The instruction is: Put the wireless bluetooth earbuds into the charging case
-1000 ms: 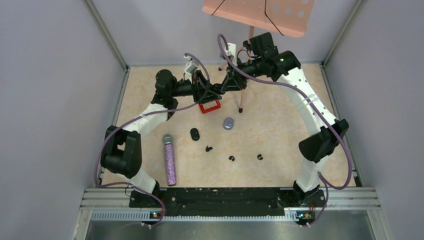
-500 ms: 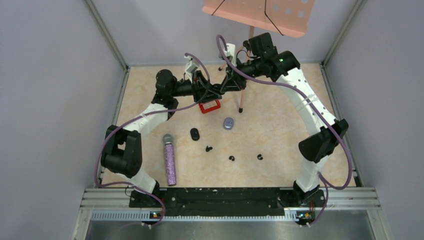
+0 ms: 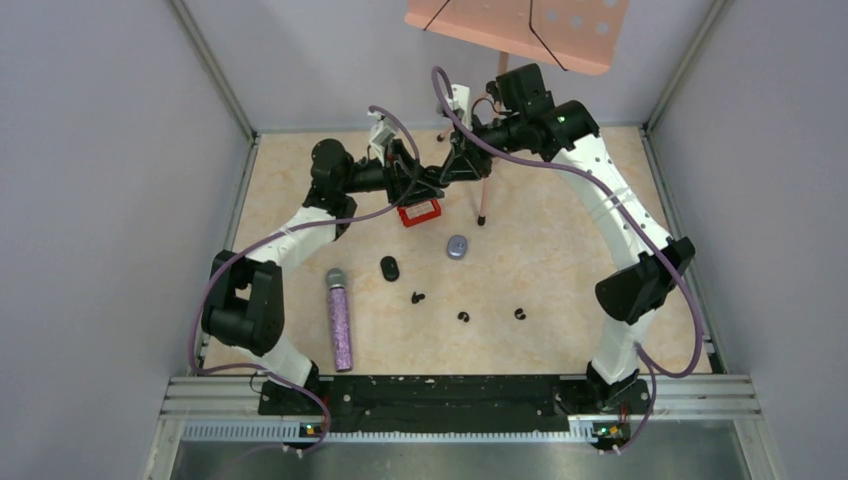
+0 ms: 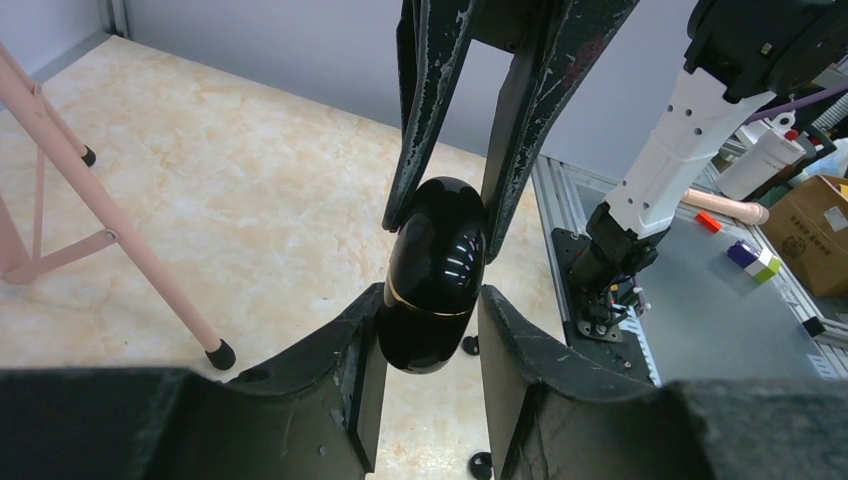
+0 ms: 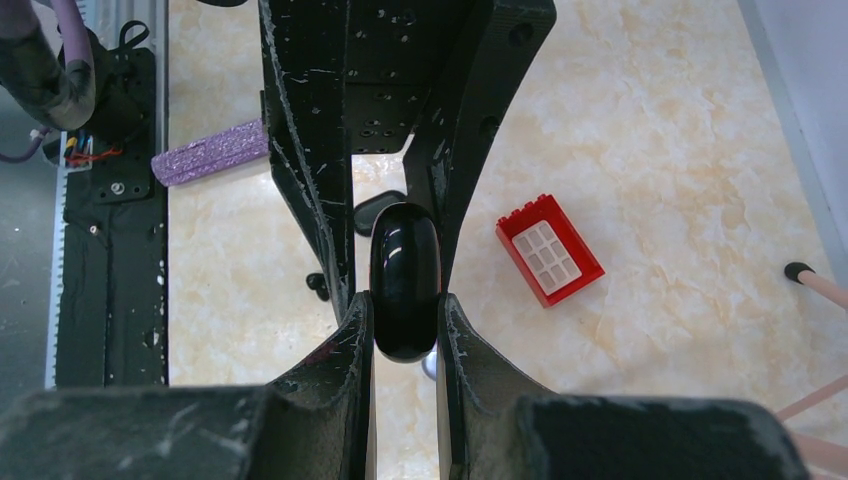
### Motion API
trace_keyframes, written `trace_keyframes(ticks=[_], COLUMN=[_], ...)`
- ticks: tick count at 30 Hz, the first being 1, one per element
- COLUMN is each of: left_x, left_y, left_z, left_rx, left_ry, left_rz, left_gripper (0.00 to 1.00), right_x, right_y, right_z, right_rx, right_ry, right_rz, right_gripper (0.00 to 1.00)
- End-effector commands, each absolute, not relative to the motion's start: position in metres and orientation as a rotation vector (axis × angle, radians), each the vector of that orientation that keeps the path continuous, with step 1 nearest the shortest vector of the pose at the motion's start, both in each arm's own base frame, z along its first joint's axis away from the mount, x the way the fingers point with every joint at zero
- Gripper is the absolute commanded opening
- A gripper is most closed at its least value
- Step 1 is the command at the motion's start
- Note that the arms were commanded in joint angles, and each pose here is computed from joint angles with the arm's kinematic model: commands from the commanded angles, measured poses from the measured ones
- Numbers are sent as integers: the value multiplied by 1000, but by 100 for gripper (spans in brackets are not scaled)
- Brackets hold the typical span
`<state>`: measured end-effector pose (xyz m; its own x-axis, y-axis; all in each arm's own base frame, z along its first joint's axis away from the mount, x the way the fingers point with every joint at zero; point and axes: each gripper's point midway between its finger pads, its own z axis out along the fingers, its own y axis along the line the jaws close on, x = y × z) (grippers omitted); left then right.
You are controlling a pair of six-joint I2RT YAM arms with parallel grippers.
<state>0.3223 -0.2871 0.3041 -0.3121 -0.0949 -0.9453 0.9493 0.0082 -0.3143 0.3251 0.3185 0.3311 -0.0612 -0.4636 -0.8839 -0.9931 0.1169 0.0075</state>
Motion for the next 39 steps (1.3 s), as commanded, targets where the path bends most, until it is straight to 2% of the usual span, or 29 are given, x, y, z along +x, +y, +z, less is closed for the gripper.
trace_keyframes(ticks=[1,6,9,15,17,21,22,25,28,30,39], left_x=[319,319,321,321,321,322,321,320,318,318,313], left_y=[-293,-293,-294,-294,-294,-294,-294,-294,-294,-293,-297], left_z=[327,327,326,327,327,326,326,326,324,321,319], left_rx=[1009,1011,1001,996,1001,995,1001,1016,1032,1044,1080], left_ry=[1268,1270,1281,1281,1279,1281,1278,1264,1243,1230,1183], left_rz=[-1429,-1432,-1443,-1448,-1449,-1450,-1454,-1452,-1437,-1431,-1419], left_gripper=[44,33,39,42,35,30,25,1,0,0,0], right_x=[331,332,333,334,334,334,334,337,342,346,372], right_y=[327,327,327,327,327,327,328,327,327,326,314], right_z=[340,339,338,335,334,331,330,330,332,336,353], right_rx=[-1438,-1441,-1438,-1437,-1436,-1437,-1436,-1415,-1374,-1327,-1166], right_ry=[1605,1602,1608,1622,1623,1633,1636,1656,1688,1718,1781], right_rz=[856,851,850,850,851,853,855,850,849,870,919], right_gripper=[2,2,2,2,2,3,3,12,27,34,37])
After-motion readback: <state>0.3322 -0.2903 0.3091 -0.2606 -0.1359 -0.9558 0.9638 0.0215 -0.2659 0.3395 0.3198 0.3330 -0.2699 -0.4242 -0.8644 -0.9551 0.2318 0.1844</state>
